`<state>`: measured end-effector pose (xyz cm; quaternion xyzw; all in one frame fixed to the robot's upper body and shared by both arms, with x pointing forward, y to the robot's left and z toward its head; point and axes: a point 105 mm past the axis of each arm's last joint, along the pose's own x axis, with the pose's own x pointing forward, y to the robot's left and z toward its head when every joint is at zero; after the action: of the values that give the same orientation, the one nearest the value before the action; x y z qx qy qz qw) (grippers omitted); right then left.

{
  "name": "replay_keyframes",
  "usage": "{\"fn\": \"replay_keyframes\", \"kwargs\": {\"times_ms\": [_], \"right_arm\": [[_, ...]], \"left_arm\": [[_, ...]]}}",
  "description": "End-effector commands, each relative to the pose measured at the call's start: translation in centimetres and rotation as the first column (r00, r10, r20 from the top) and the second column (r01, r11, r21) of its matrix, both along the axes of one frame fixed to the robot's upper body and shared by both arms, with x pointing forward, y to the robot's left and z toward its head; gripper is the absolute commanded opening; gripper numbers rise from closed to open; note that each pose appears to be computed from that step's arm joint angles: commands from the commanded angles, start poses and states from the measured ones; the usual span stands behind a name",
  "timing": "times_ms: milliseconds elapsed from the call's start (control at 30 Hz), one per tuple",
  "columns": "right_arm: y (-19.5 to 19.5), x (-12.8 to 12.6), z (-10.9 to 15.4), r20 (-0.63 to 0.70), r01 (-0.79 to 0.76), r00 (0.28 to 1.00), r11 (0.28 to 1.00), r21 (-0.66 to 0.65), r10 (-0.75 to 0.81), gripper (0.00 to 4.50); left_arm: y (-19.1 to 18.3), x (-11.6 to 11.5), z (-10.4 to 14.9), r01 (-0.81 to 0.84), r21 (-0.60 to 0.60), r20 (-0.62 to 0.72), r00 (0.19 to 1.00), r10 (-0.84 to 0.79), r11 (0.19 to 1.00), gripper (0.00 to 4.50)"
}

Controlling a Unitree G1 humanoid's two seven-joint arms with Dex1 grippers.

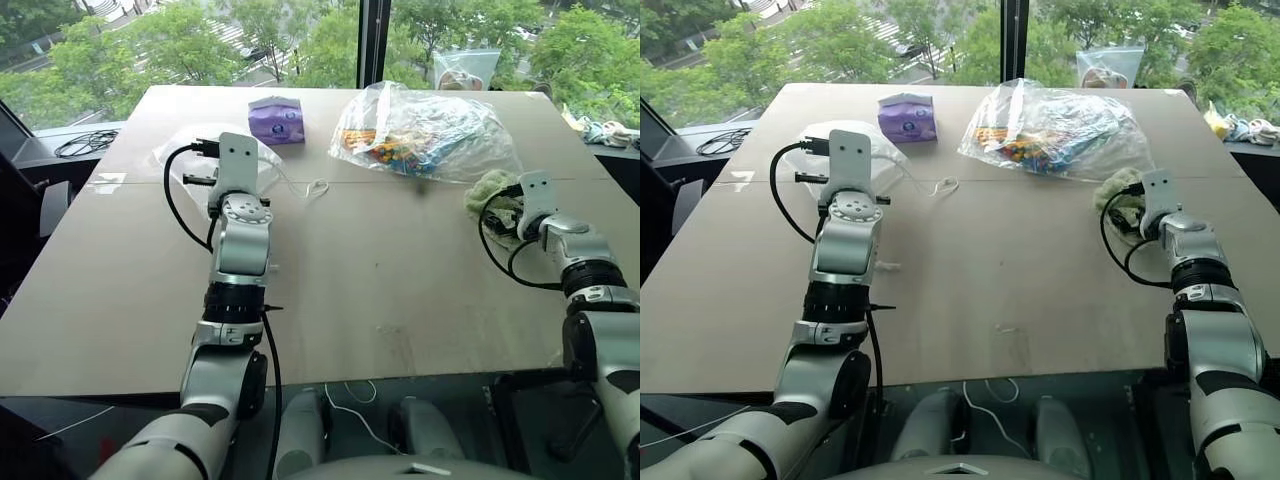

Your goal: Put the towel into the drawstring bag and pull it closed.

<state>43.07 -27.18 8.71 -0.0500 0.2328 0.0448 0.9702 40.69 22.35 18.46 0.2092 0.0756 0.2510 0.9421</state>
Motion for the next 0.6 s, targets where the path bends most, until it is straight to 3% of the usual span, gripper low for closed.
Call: {"fn": "replay_keyframes", "kwargs": {"times_ms": [33,267,367,433,500,600], "right_arm": [[-0.7,-2.2,-4.5,-0.164,0.080,0.984,0.995,0.062,-0.069,3.31],[-0.5,-1.9,-3.9,-0.138,0.094,0.988,0.987,0.132,-0.075,0.57],[2.4,-1.1,-1.4,-0.029,-0.076,0.996,0.962,0.263,0.086,0.37],[5.7,-1.5,1.1,0.070,-0.265,0.964,0.889,0.374,0.258,0.37],[9.3,-3.4,3.7,0.170,-0.467,0.882,0.772,0.431,0.439,0.37],[12.7,-6.1,5.7,0.233,-0.616,0.783,0.662,0.428,0.577,0.37]], "left_arm": [[-0.1,-0.3,1.8,-0.004,0.013,0.068,0.998,0.003,1.000,0.00],[-0.4,0.4,2.2,0.036,-0.035,0.070,0.997,-0.034,0.999,0.00],[-0.4,0.7,2.4,0.053,-0.079,0.068,0.997,-0.048,0.995,0.00],[-0.5,0.9,2.5,0.073,-0.110,0.066,0.996,-0.066,0.991,0.00],[-0.8,1.1,2.7,0.112,-0.149,0.064,0.993,-0.103,0.983,0.00],[-1.2,1.4,3.0,0.168,-0.190,0.058,0.985,-0.160,0.967,0.00]]}}
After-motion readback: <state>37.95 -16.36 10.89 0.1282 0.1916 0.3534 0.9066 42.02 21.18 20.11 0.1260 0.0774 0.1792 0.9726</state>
